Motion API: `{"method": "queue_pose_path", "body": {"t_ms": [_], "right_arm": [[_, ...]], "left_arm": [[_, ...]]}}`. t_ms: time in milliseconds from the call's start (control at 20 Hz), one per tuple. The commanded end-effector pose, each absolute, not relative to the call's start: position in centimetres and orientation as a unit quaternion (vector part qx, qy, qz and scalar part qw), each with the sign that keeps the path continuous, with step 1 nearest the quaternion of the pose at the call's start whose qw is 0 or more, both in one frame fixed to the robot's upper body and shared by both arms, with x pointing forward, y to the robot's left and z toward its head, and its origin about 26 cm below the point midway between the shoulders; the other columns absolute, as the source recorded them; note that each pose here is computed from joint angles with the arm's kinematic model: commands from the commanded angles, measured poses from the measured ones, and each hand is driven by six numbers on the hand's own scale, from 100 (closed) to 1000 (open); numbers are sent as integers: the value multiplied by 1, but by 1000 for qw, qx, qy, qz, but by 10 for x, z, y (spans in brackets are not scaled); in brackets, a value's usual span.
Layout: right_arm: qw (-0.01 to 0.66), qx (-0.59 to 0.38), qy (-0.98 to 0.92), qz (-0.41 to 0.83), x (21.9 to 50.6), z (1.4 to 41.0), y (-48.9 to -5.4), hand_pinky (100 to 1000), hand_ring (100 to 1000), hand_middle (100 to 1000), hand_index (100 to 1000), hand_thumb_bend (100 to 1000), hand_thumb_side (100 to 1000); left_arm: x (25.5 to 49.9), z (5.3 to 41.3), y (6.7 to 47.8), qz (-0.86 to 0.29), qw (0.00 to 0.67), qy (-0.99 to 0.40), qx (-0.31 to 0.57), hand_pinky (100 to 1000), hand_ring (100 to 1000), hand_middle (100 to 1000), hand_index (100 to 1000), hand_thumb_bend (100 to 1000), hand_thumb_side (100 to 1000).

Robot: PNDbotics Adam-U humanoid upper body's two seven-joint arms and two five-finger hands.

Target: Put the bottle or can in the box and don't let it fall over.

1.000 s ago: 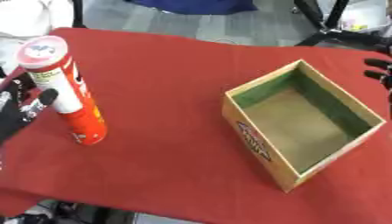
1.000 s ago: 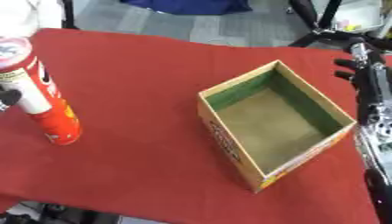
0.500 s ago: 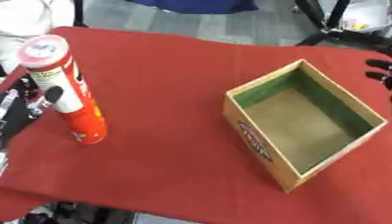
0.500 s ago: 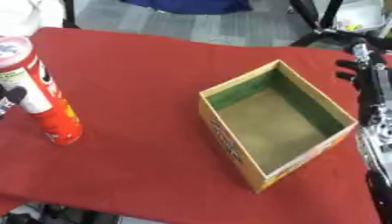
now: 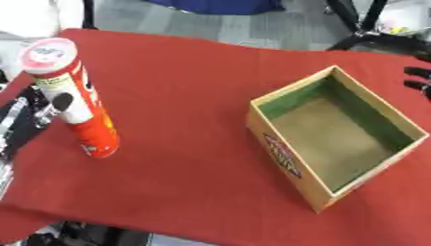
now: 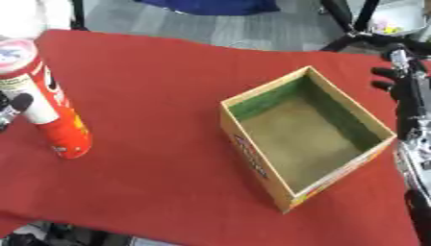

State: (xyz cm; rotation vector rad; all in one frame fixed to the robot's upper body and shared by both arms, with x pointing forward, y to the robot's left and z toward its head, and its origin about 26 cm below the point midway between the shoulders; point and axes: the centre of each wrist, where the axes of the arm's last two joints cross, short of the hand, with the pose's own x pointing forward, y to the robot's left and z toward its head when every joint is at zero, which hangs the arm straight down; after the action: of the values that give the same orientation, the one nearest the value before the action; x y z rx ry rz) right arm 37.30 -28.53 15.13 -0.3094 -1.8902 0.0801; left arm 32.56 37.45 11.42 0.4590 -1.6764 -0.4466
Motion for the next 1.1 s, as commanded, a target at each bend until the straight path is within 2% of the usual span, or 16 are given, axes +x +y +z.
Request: {"method": "queue_pose_path", "body": {"t_ms": [50,1100], "right_arm": [[562,-137,-815,41,375,162,-286,788,813,861,918,100,915],[567,-138,-811,41,375,160,-286,788,813,861,918,100,919]], "left_arm": [[329,125,375,-197,610,-741,200,1000,980,861,957,812,791],[337,125,365,-195,604,-750,186,1000,971,837,938,775,777]]}}
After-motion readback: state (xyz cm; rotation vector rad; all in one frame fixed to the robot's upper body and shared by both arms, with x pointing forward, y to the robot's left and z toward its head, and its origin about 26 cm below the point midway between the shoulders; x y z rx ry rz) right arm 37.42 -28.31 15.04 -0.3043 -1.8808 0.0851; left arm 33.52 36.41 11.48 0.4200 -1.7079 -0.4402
